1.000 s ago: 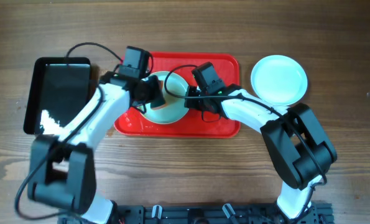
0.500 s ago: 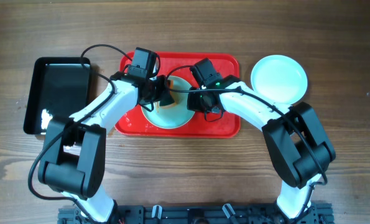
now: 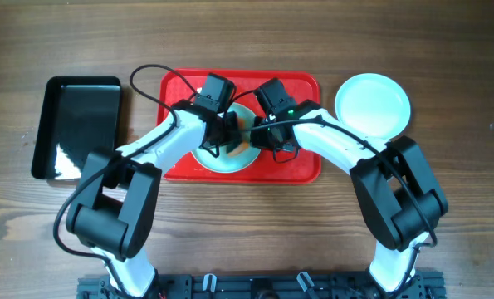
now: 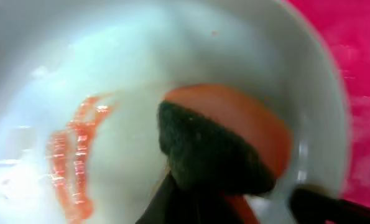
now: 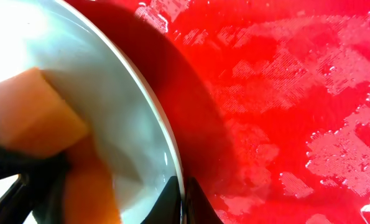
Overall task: Clean dirty plates on tray and stack at the side
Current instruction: 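Scrub the last plate with the sponge in the left gripper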
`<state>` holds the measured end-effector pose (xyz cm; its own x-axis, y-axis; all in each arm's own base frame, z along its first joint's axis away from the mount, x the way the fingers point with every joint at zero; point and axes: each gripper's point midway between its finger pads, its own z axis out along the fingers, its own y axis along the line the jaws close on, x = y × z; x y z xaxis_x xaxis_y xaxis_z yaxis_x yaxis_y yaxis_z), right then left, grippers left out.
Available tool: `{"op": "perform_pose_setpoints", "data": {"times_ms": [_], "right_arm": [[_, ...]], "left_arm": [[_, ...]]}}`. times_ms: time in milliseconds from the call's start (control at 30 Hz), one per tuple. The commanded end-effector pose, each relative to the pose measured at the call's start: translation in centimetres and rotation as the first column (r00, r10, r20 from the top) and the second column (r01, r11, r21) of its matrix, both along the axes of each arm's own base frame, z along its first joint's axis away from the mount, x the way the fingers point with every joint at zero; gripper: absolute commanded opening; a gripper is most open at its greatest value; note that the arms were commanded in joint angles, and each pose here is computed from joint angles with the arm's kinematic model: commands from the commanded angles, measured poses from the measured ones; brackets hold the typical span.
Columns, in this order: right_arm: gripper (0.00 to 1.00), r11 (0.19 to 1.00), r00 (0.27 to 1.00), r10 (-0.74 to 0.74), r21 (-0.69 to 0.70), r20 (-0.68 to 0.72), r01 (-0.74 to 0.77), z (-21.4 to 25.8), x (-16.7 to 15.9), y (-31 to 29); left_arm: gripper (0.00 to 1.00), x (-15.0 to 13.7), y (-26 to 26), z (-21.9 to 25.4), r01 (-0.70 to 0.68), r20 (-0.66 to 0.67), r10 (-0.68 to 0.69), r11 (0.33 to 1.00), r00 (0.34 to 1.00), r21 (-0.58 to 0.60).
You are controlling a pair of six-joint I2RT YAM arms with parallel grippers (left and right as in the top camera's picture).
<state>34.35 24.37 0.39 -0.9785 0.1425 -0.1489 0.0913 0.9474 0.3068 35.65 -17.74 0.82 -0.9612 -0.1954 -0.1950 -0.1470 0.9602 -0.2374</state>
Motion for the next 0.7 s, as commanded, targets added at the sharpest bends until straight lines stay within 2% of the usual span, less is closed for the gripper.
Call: {"op": "perform_pose_setpoints", "data": {"times_ms": [0,100,267,333,433,500,667], "right_arm": [[0.04,0.999,1.000,0.006,-0.049,-0.005,-0.007,-1.1,0.1,-0.8],[0.04,0.999,1.000,0.006,-0.050,-0.006,-0.006,-1.1,0.1,-0.8],[0.04,0.999,1.000,0.005,-0.050,-0.004,-0.006,-1.1,0.2,-0.8],[0.04,0.999,1.000,0.005,-0.048,-0.003,-0.005,-1.1,0.2,-0.7],[0.04,0.999,1.000,0.004,-0.047,-0.002,-0.004,-1.1,0.2,-0.7],[0.04,0.999,1.000,0.004,-0.047,-0.003,-0.004,-1.1,0.2,-0.7],[0.04,0.999,1.000,0.003,-0.046,-0.002,-0.003,-1.1,0.2,-0.7]], "left_arm": [[0.04,-1.2,7.1,-3.0,-0.092,-0.033,0.108,0.941,0.994,0.324],[0.04,-1.3,11.9,-2.4,-0.156,-0.020,0.186,0.873,0.982,0.461],[0.04,-1.1,14.5,-0.6,-0.214,-0.019,0.253,0.853,0.967,0.476],[0.04,-0.4,12.8,1.3,-0.212,0.005,0.230,0.888,0.973,0.408],[0.04,0.6,6.6,4.6,-0.151,0.056,0.145,0.977,0.988,0.148],[0.04,1.0,3.7,5.2,-0.108,0.072,0.104,0.993,0.992,0.042],[0.04,0.5,1.7,1.8,-0.109,-0.008,0.109,0.994,0.994,0.019]]}}
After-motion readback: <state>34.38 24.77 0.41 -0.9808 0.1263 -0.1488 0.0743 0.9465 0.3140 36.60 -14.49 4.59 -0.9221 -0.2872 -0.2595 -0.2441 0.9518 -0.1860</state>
